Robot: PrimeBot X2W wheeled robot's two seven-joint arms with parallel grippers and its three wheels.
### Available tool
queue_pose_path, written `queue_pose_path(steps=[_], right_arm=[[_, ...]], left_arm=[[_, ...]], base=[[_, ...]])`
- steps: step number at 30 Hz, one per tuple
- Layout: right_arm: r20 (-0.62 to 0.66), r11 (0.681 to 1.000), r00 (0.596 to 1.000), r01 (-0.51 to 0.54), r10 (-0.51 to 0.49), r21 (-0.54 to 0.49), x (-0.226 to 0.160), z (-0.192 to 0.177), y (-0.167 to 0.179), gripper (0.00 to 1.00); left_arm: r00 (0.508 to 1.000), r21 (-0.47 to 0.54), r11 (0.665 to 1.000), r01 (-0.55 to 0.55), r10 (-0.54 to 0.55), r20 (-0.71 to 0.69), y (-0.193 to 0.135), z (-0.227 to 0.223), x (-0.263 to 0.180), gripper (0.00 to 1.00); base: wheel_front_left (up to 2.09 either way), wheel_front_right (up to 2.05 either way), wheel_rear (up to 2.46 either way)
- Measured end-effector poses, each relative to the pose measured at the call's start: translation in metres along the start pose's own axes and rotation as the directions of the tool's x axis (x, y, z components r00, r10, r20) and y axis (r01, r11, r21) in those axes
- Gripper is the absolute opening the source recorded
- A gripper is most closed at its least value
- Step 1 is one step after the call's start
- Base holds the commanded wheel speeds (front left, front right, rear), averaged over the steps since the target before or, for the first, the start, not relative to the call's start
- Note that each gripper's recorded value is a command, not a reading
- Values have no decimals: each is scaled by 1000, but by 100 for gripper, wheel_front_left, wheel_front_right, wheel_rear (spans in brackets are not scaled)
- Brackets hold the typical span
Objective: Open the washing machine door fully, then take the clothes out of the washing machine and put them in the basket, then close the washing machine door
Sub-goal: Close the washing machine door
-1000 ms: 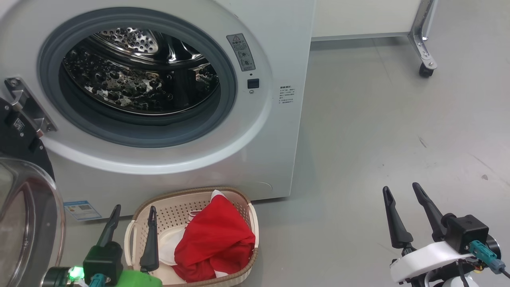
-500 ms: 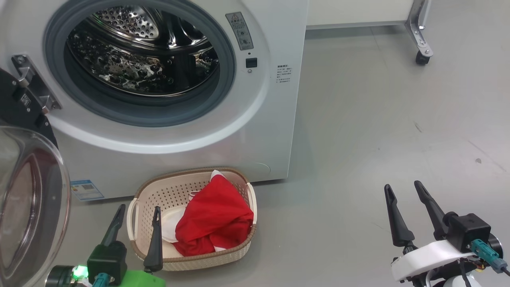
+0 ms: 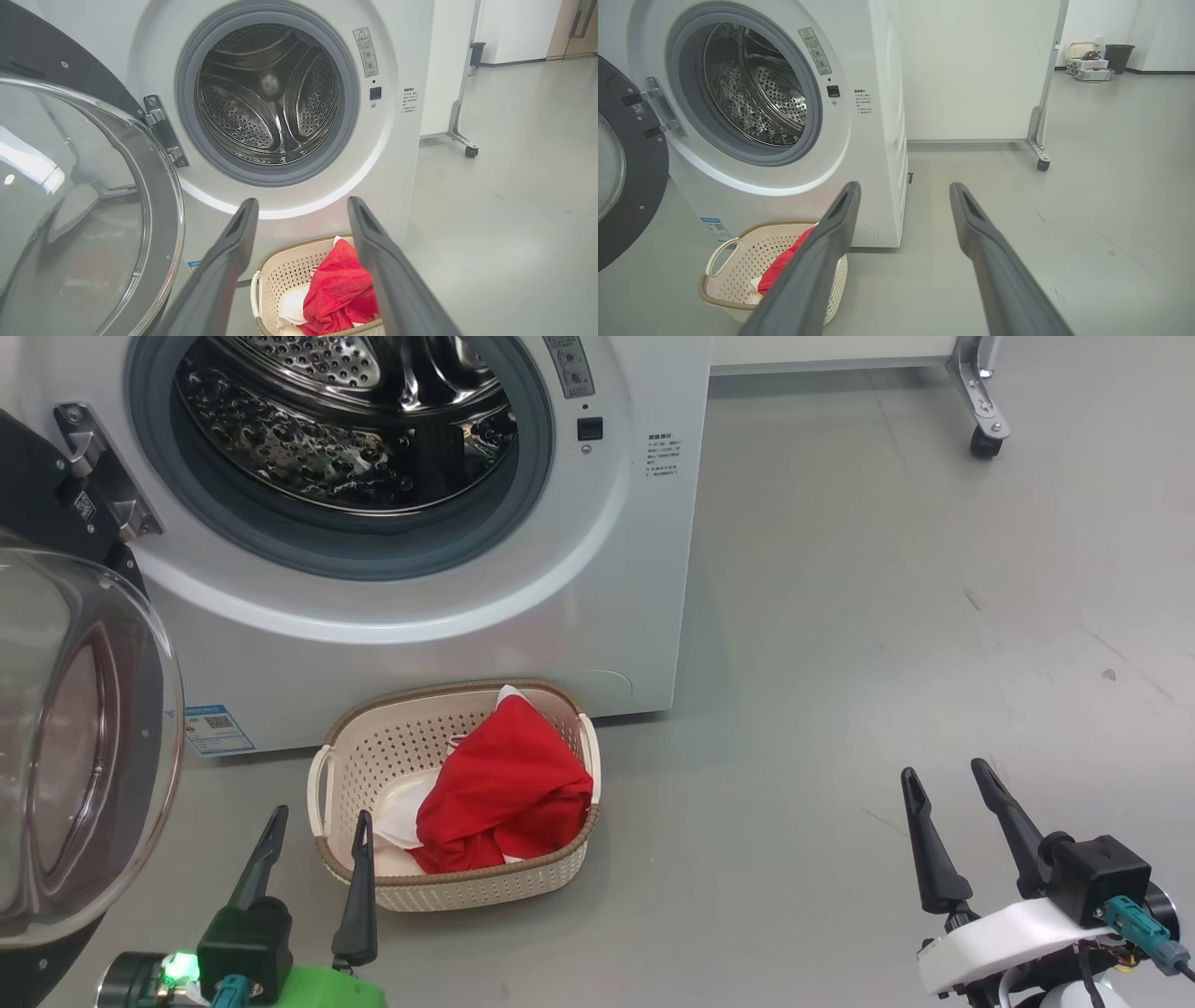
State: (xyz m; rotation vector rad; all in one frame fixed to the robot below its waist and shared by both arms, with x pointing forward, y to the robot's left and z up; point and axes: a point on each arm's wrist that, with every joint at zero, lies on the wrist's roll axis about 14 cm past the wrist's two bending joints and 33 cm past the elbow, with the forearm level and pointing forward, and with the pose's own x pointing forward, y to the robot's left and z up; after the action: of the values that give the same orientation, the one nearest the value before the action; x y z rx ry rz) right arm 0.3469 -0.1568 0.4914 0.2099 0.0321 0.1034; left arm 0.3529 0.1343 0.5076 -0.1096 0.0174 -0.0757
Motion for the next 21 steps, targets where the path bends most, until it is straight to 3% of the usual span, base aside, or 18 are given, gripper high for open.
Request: queue_pose_path(steps=[21], right_arm=[[0,1000,1000,-10,10,-1,2,0,3,100]], left_arm=[[1000,-1,1000,-15,15,25,5,7,-2,100]], base=[[-33,33,0]])
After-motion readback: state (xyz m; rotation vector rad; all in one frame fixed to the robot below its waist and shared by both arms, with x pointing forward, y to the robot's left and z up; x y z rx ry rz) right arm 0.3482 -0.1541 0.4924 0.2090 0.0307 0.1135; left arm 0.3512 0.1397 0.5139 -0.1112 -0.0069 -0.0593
